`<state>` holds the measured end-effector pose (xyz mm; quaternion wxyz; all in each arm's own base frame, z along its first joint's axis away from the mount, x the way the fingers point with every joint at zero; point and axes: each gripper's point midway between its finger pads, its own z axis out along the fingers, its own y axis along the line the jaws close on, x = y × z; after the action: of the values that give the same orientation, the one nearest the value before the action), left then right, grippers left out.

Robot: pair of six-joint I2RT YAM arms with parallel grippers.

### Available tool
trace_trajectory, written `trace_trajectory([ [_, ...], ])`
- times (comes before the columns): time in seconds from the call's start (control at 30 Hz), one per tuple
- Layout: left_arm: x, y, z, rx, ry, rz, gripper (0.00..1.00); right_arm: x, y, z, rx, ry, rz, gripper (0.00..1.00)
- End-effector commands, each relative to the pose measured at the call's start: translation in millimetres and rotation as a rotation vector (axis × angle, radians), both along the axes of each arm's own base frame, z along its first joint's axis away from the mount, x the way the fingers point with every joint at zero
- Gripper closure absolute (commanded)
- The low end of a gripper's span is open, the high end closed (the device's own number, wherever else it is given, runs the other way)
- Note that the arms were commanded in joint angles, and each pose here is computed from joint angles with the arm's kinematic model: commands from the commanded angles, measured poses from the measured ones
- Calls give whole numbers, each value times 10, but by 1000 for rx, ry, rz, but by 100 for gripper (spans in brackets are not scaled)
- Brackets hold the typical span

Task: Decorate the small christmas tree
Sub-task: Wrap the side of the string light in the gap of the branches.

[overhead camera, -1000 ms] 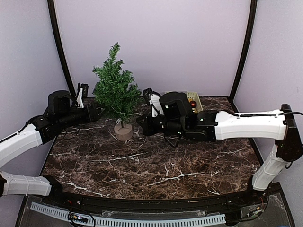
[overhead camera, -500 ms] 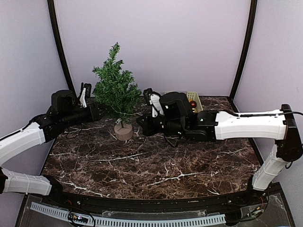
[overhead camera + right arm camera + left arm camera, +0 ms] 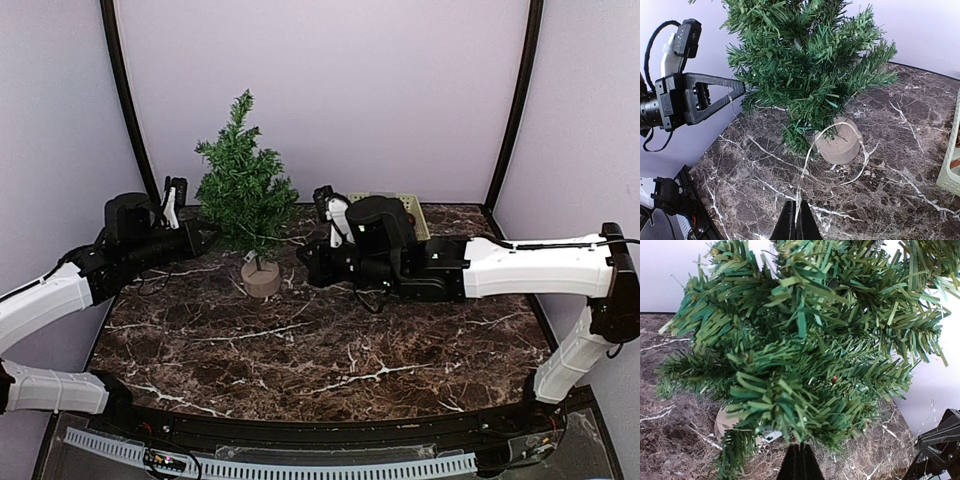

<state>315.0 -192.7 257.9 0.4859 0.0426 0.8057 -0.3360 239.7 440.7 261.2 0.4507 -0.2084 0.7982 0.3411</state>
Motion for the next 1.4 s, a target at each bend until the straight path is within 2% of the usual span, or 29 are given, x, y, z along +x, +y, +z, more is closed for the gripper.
trace_trajectory([
  [0.0, -29, 99, -76, -3, 13, 48, 100, 4, -58, 157, 56, -15, -32, 100],
  [0.13, -61, 40, -49, -18, 2, 9, 100, -26, -52, 137, 56, -9, -16, 100],
  [0.2, -98, -45, 55, -36, -34, -49, 90, -40, -52, 131, 60, -8, -8, 100],
  [0.23, -102, -70, 113, -41, -57, -65, 76, -46, -49, 129, 61, -8, -4, 100],
  [0.3, -122, -115, 216, -50, -86, -97, 61, -49, -41, 130, 63, -7, -1, 100],
  [0.37, -112, -132, 302, -53, -107, -106, 52, -50, -33, 115, 62, -6, 2, 100],
  [0.5, -30, -146, 386, -46, -111, -93, 45, -51, -15, 128, 68, -6, 8, 100],
  [0.67, 72, -123, 268, -31, -64, -50, 38, -59, -19, 129, 66, -9, 11, 100],
  [0.77, 114, -114, 262, -30, -60, -33, 39, -64, -18, 139, 69, -9, 14, 100],
  [1.03, 168, -41, 158, -3, -28, 19, 61, -82, -11, 148, 72, -12, 26, 100],
  [1.17, 141, -5, 116, 0, -19, 32, 76, -118, 3, 124, 61, -14, 48, 100],
  [1.37, 108, 25, 77, -2, -11, 41, 87, -225, 32, 97, 29, -37, 82, 100],
])
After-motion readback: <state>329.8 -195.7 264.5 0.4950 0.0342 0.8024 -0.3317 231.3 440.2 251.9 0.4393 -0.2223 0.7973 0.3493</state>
